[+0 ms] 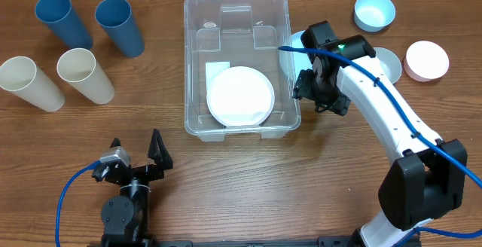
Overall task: Pack container
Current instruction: 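Release and move the right gripper to grasp the light blue plate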
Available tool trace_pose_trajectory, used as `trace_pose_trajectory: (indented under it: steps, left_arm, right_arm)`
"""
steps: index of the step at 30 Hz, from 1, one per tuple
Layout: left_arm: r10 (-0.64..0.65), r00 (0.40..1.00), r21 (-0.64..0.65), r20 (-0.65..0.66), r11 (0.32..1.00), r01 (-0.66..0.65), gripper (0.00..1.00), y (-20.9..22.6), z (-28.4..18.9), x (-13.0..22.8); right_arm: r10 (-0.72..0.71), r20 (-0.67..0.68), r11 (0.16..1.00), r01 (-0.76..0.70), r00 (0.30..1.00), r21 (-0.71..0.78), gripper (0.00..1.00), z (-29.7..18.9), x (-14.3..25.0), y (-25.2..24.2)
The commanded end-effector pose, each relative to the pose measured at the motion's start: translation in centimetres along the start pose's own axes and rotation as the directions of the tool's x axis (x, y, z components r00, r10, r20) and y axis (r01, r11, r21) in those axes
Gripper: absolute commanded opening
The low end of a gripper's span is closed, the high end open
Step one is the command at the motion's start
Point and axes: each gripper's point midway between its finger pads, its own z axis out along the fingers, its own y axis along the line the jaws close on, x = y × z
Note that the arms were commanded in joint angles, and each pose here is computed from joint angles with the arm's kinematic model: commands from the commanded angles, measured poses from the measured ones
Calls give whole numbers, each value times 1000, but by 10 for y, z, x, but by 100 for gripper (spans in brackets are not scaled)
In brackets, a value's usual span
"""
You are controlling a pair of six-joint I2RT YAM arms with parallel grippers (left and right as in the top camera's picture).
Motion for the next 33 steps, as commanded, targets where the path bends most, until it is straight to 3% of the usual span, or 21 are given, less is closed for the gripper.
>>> trace_pose_trajectory:
  steps: [1, 10, 14, 18, 24, 33]
  left_arm:
    - [-7, 1000, 4, 5, 1000, 7, 100, 0, 0, -1]
    - [-8, 1000, 4, 5, 1000, 8, 100, 0, 0, -1]
    - [-7, 1000, 4, 5, 1000, 7, 100, 0, 0, -1]
    - [-7, 1000, 4, 5, 1000, 7, 100, 0, 0, -1]
    - [-7, 1000, 4, 5, 1000, 7, 100, 0, 0, -1]
    - [-7, 1000, 4, 5, 1000, 7, 100, 0, 0, -1]
  right_arm:
    - [-18, -16, 999, 17, 1000, -31, 84, -1, 10, 12]
    - [-22, 24, 999, 23, 999, -49, 84, -2, 4, 21]
    - [60, 128, 994, -47, 990, -98, 85, -3, -36, 17]
    - [245, 244, 957, -193, 938, -216, 88, -2, -103, 2]
    - [369, 147, 915, -331, 918, -229, 88, 51, -130, -22]
    - [411, 52, 899, -396, 910, -185, 83, 116, -125, -16]
